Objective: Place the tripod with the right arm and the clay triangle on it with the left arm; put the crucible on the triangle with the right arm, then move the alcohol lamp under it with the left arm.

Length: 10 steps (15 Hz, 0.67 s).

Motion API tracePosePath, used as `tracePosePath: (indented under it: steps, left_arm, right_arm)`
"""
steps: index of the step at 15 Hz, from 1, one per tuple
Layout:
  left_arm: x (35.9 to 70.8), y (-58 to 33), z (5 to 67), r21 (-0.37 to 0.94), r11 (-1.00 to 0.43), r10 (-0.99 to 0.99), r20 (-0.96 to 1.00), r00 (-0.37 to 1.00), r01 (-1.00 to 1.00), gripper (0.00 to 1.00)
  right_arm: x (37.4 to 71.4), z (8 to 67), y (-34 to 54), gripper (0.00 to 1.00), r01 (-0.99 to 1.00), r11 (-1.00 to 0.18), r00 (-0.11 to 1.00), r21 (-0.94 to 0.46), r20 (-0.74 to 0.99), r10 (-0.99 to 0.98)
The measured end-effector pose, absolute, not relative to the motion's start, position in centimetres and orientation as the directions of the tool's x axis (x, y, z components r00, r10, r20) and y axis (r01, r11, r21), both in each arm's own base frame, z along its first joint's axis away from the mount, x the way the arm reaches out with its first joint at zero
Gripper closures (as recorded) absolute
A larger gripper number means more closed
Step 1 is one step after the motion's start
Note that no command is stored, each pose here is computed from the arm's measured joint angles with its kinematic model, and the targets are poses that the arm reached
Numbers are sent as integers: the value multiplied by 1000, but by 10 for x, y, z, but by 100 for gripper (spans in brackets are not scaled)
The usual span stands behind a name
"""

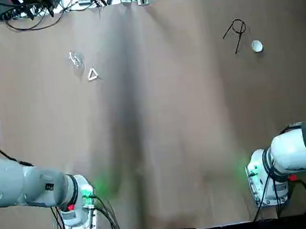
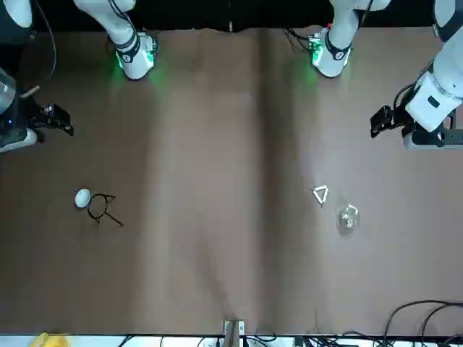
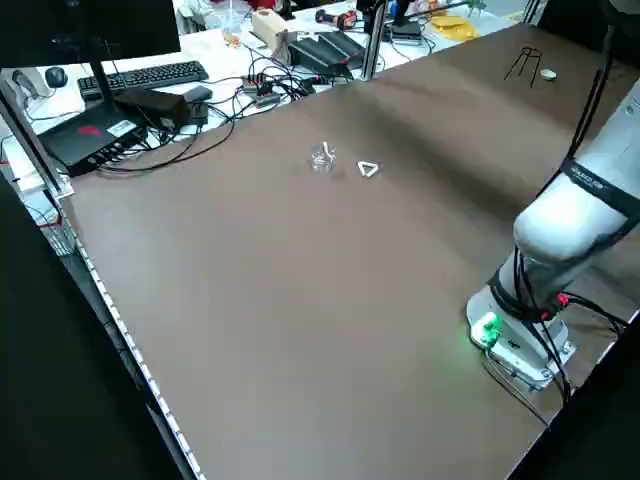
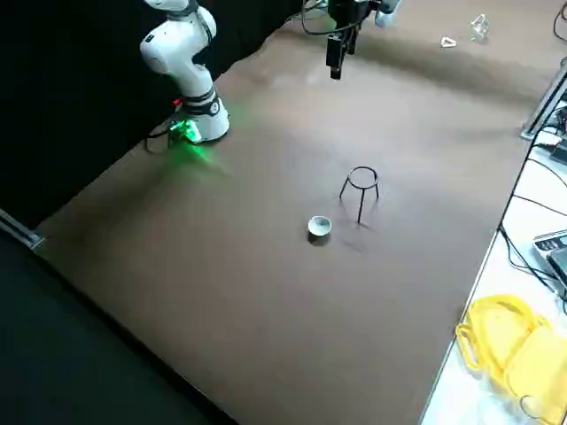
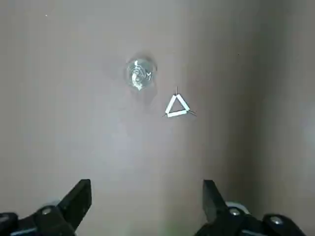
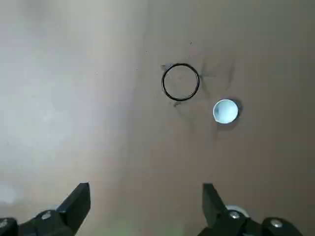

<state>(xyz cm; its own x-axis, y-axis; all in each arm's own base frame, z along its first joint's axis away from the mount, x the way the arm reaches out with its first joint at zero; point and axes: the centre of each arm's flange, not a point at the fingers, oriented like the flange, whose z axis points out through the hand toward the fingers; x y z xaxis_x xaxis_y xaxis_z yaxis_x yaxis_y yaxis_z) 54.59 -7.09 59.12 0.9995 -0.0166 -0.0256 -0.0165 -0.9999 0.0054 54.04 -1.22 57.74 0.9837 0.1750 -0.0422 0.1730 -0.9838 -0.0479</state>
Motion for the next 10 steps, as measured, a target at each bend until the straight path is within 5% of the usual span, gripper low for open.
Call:
tracePosePath:
  steps: [10]
  left_arm:
    - [560,-60,560,-3,-1000,4,-82,997,4,0]
  right_arm:
    - [543,569,-14,0,169,-984,983,-50,-62,172]
